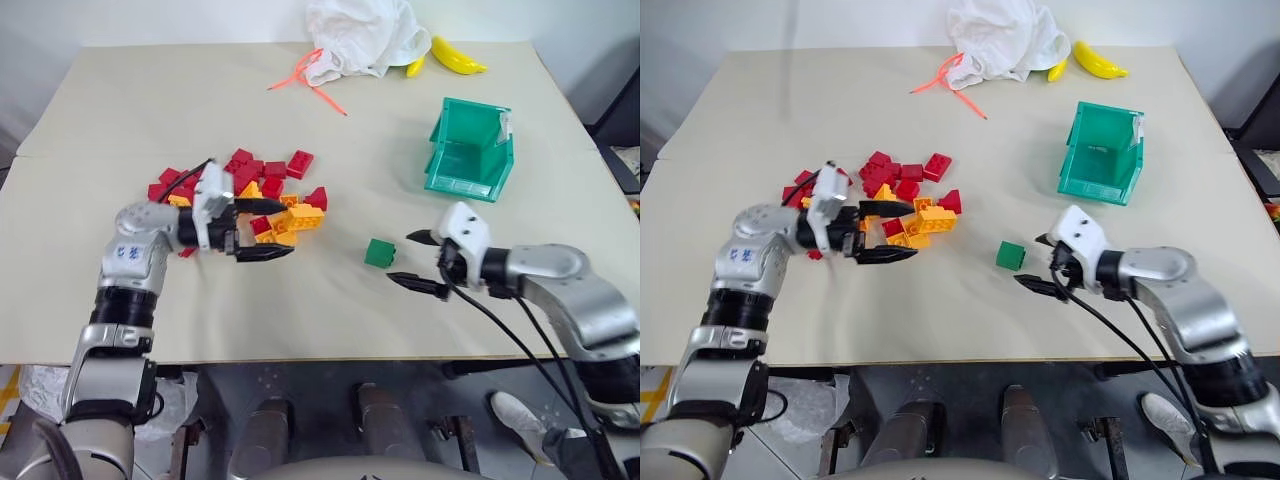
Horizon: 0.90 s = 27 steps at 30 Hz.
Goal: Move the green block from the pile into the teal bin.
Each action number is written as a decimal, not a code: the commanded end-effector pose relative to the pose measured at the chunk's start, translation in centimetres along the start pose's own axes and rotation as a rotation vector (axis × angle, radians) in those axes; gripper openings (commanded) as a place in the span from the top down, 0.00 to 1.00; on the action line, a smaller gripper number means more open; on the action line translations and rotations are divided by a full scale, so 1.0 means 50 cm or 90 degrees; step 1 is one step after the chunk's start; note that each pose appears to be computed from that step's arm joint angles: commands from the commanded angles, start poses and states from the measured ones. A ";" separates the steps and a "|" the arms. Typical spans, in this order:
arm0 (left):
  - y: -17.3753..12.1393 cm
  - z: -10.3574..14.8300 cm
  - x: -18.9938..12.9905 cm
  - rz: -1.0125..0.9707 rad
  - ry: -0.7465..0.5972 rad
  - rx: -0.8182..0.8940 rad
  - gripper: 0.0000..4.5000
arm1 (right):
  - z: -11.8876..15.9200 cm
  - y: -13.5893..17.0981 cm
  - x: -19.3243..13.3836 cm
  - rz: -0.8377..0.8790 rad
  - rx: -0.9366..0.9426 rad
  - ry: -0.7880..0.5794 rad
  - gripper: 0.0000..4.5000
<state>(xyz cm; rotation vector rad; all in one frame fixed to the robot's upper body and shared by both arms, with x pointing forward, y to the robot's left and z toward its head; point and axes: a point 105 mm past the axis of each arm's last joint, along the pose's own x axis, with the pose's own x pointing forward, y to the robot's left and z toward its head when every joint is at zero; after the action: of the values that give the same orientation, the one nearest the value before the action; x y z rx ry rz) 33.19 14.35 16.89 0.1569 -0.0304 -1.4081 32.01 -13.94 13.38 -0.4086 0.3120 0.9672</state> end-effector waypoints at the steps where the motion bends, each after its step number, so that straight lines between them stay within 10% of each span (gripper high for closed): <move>1: -0.013 0.026 -0.018 -0.007 -0.018 0.058 0.01 | 0.017 -0.006 0.022 0.004 -0.019 -0.016 0.00; 6: -0.012 0.029 -0.018 0.015 -0.041 0.081 0.00 | 0.036 -0.008 0.039 -0.007 -0.019 -0.038 0.09; 14: -0.003 0.029 -0.003 0.015 -0.052 0.089 0.00 | 0.077 -0.005 0.008 -0.074 -0.041 -0.073 0.66; 27: 0.024 0.055 0.092 0.009 -0.091 0.106 0.00 | 0.137 -0.128 -0.132 -0.326 -0.112 -0.082 0.68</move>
<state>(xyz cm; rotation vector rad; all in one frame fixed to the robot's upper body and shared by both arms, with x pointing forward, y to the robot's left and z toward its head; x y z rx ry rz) 34.40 9.92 18.36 0.1519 -0.2258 -1.4211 34.13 -17.20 21.20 -0.5122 0.0717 0.5952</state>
